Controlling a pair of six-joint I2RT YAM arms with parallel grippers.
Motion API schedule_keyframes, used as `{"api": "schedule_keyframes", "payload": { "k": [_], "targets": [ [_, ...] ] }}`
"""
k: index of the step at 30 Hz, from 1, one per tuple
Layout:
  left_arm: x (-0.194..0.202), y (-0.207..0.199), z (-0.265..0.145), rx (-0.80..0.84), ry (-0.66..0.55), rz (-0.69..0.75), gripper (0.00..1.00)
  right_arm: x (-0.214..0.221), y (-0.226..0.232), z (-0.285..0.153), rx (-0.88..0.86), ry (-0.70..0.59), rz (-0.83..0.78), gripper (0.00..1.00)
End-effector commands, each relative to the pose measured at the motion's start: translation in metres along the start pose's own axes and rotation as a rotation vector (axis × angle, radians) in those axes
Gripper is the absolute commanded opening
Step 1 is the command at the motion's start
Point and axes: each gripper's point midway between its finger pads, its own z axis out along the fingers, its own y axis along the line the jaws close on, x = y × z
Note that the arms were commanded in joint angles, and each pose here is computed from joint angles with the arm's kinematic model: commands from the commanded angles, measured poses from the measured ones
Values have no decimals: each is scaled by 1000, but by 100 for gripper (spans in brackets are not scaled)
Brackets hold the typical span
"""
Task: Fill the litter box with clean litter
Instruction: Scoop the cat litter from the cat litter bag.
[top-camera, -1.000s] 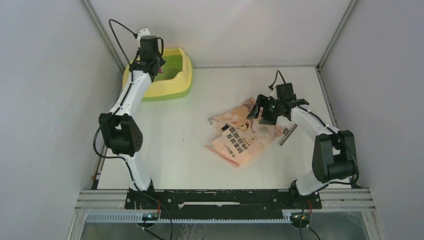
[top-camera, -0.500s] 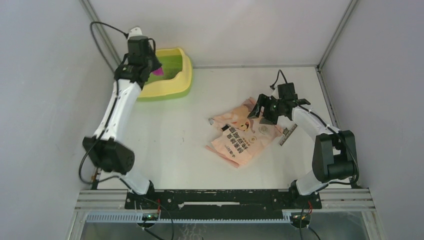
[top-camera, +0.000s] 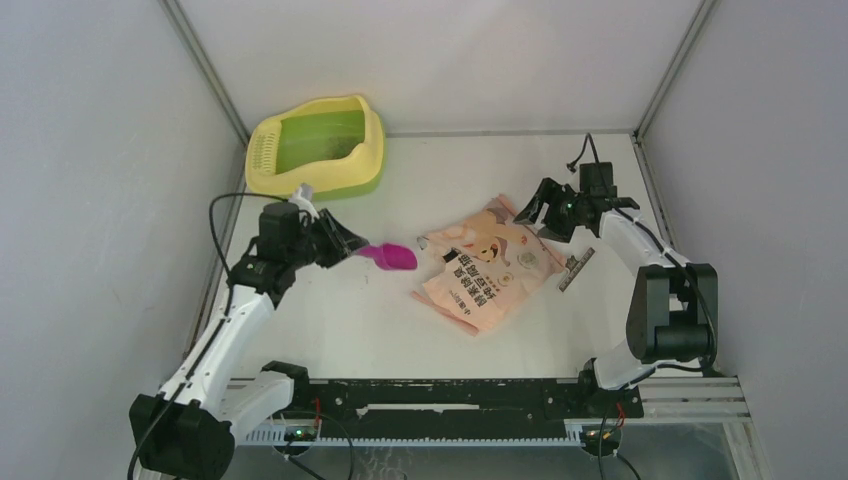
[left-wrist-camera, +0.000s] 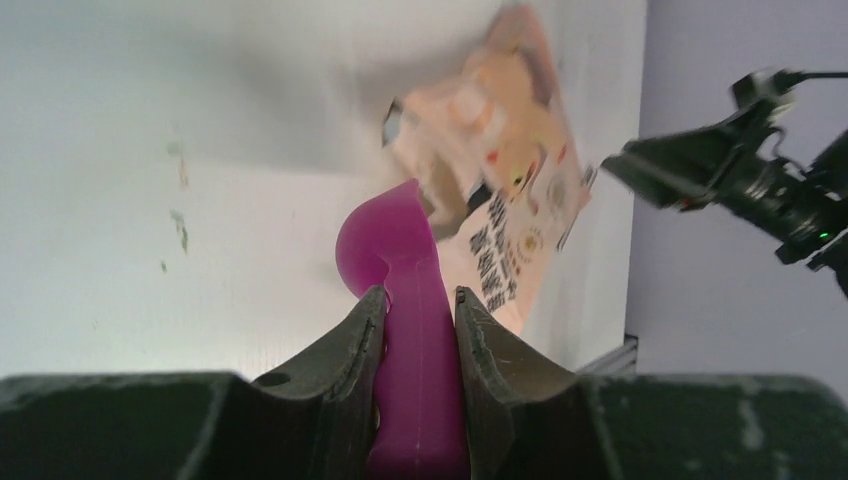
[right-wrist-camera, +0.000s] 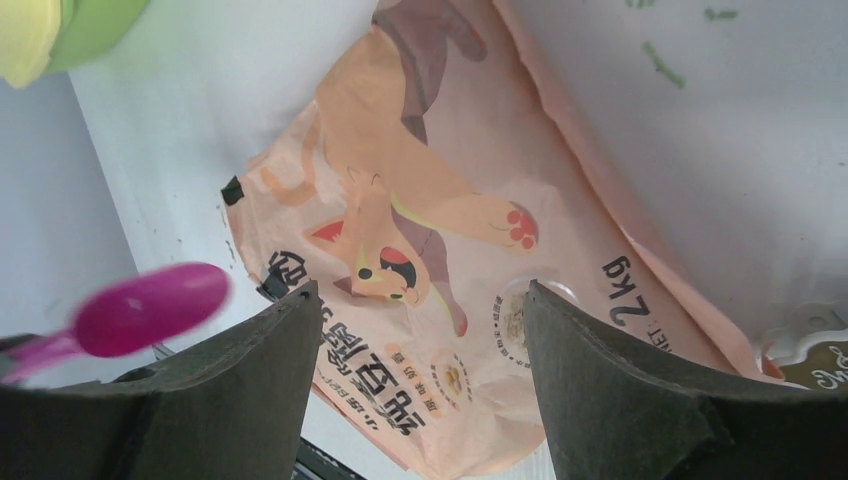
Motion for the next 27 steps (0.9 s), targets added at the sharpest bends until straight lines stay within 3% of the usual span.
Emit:
{"api": "schedule_keyframes", "payload": {
  "k": [1,8,20,27],
  "targets": [
    [14,-20,4,183,13,-76,3,-37,16,-9,-30,-113,-10,80],
    [29,-19,25,288,48,-174,3,-45,11,-7,-8,-119,-1,80],
    [34,-3,48,268,56,-210,2,-43,3,7,3,-88,15,80],
    [35,-6,38,272,50,-191,2,-51,-6,5,8,-99,30,80]
  ]
}}
